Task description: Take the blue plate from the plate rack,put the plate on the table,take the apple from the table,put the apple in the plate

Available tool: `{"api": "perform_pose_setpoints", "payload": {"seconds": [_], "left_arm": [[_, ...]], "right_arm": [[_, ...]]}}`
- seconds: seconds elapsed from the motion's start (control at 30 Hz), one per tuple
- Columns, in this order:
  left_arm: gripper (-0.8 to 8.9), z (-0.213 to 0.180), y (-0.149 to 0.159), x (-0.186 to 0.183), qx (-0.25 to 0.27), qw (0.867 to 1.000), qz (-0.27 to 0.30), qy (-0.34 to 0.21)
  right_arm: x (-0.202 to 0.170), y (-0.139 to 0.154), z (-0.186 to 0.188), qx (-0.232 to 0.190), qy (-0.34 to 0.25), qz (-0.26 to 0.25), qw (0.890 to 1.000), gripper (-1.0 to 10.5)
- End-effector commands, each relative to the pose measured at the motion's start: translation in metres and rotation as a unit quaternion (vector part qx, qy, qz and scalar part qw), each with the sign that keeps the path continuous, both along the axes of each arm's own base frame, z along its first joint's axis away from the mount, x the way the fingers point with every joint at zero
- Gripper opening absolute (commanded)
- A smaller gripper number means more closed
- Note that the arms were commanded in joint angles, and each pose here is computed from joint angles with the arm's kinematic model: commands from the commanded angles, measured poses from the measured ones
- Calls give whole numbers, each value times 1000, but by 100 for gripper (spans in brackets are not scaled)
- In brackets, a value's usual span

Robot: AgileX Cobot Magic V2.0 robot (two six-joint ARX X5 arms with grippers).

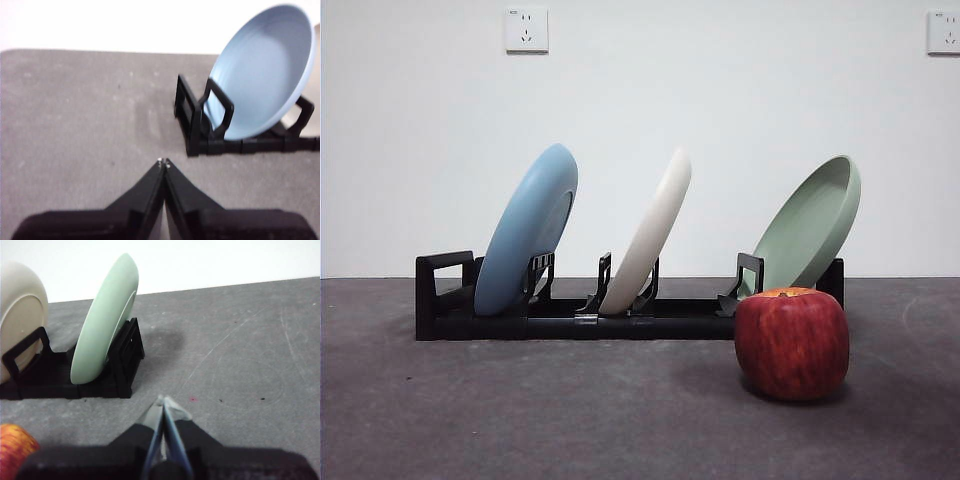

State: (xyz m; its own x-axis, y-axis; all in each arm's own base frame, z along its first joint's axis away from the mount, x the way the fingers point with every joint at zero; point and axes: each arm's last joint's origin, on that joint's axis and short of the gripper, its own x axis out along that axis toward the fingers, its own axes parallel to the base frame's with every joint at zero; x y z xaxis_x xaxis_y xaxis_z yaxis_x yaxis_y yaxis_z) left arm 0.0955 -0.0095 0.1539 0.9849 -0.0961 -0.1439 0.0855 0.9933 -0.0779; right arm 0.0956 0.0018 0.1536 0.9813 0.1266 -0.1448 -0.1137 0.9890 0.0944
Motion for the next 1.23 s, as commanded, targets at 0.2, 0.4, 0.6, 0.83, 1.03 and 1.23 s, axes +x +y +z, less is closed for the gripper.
{"api": "perform_pose_setpoints", "payload": {"seconds": [0.2,0.4,0.6,0.83,1.03,1.23], "left_arm": [[-6,1,0,0,-25,1000,0,2],[-6,23,-1,-5,-79,996,-17,27],[-6,54,-4,-4,-102,992,-52,58],[-5,104,-6,9,-96,989,-67,86],[-5,150,-10,27,-68,984,-123,105],[-4,186,-15,45,-55,972,-168,154]], "right_arm": [[-1,0,0,91,20,-4,996,-12],[-5,1,23,128,35,-9,991,-12],[-5,1,66,131,60,-11,990,-11],[9,2,119,124,90,16,988,-11],[29,5,157,99,145,90,980,0],[51,8,180,82,212,168,959,2]]}}
